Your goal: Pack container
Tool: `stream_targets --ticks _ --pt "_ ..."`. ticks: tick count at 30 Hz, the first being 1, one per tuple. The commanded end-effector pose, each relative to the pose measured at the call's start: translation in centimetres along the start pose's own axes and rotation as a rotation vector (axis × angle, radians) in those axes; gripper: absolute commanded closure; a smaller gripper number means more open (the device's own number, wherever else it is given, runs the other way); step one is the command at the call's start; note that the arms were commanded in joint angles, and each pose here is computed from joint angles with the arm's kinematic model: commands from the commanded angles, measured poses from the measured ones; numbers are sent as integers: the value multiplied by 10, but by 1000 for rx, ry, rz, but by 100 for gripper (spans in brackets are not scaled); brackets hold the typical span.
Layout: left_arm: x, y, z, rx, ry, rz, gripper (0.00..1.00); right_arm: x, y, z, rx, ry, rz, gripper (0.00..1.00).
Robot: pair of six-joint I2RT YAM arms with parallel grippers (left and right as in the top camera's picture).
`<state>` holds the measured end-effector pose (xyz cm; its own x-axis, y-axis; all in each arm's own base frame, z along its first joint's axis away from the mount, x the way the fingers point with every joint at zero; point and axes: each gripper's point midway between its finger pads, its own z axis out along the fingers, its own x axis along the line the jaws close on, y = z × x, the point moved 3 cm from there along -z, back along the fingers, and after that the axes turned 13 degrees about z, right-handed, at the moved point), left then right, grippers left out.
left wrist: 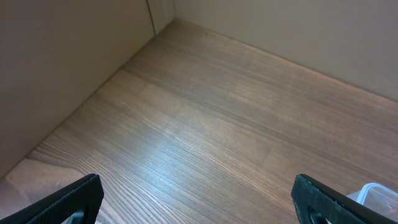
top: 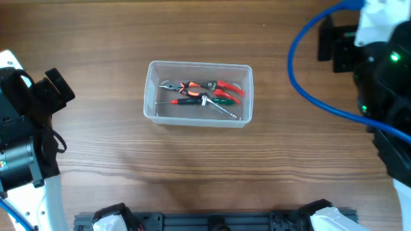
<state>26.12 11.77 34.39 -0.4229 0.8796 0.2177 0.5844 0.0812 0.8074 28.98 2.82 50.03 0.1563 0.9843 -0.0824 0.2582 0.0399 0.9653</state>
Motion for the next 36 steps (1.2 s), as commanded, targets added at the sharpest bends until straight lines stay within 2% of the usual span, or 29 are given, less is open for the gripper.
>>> stream_targets --ticks 1,10,22,24,26,28,29,31,33,36 --pt "3 1 0 -3 8 -15 0 -15 2 -14 -24 -40 36 0" --pt "3 1 0 -3 8 -15 0 -13 -38 -8 161 -51 -68 0" --pt "3 1 0 -3 8 -15 0 -5 -47 9 206 -53 -95 0" --pt "3 1 0 -3 8 -15 0 -8 -53 12 243 -72 -255 0" --pt "3 1 0 -3 8 -15 0 -6 -54 -3 237 19 -188 0" --pt "3 1 0 -3 8 -15 0 -3 -48 -22 188 199 23 0" --pt "3 1 0 -3 8 -15 0 -3 -43 -36 115 314 96 0" --pt "3 1 0 -3 8 -15 0 -9 -46 -51 9 363 131 0" --pt "3 1 0 -3 8 -15 0 -27 -73 -52 -65 257 125 0" --pt "3 1 0 -3 8 -15 0 -31 -148 -48 -11 202 124 0"
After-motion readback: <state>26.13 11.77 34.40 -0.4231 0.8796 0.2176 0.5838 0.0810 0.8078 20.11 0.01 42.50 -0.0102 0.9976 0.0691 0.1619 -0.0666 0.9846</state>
